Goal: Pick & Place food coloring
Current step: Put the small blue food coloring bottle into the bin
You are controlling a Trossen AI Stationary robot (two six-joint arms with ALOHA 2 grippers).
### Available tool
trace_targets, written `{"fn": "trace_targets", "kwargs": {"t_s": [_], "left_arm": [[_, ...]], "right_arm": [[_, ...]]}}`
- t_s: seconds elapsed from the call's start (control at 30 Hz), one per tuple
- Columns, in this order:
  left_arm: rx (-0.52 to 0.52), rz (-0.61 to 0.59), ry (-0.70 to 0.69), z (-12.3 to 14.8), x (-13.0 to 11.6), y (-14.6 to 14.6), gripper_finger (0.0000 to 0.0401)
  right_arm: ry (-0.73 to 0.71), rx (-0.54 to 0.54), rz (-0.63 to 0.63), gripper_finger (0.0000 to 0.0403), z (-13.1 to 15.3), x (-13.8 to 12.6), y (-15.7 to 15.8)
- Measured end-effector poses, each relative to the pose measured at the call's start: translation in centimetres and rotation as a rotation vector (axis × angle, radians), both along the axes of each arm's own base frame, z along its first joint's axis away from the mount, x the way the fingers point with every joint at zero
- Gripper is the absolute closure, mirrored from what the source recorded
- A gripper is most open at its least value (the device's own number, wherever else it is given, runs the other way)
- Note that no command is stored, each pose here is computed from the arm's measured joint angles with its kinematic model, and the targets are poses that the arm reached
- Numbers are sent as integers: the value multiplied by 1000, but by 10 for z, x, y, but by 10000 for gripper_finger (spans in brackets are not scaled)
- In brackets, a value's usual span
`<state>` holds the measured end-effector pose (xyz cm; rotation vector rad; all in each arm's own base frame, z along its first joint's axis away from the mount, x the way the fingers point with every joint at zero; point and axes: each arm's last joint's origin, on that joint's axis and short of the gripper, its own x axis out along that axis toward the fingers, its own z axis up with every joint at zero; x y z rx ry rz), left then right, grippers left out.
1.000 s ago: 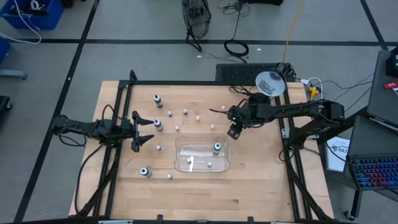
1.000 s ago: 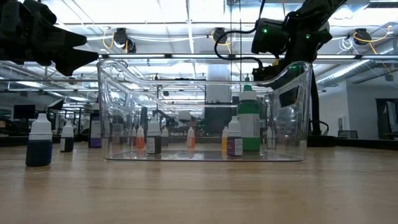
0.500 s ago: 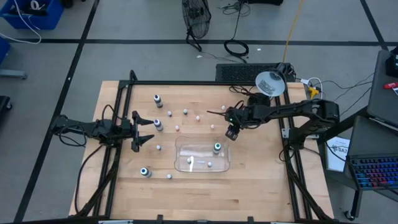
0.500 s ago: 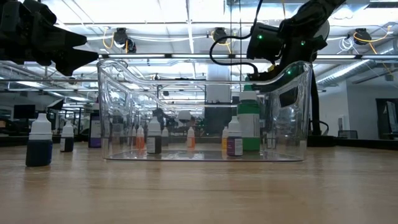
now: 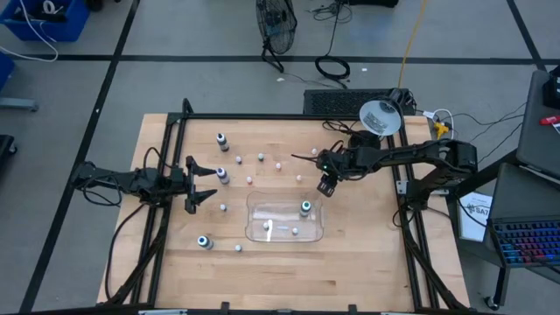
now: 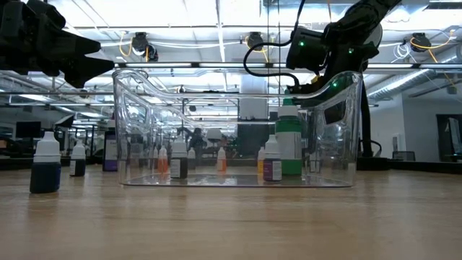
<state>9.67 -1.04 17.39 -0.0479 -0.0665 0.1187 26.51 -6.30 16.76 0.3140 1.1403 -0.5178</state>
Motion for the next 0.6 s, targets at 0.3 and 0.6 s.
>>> {"fn": "trace_targets", "kwargs": {"t_s": [0.3, 0.6], "left_arm": [[0, 0, 0, 0, 0, 0, 91], [0, 0, 0, 0, 0, 0, 91]], "right_arm": [[4, 6, -11, 232, 0, -1, 0], [25, 20, -29, 232, -7, -6, 1]]}}
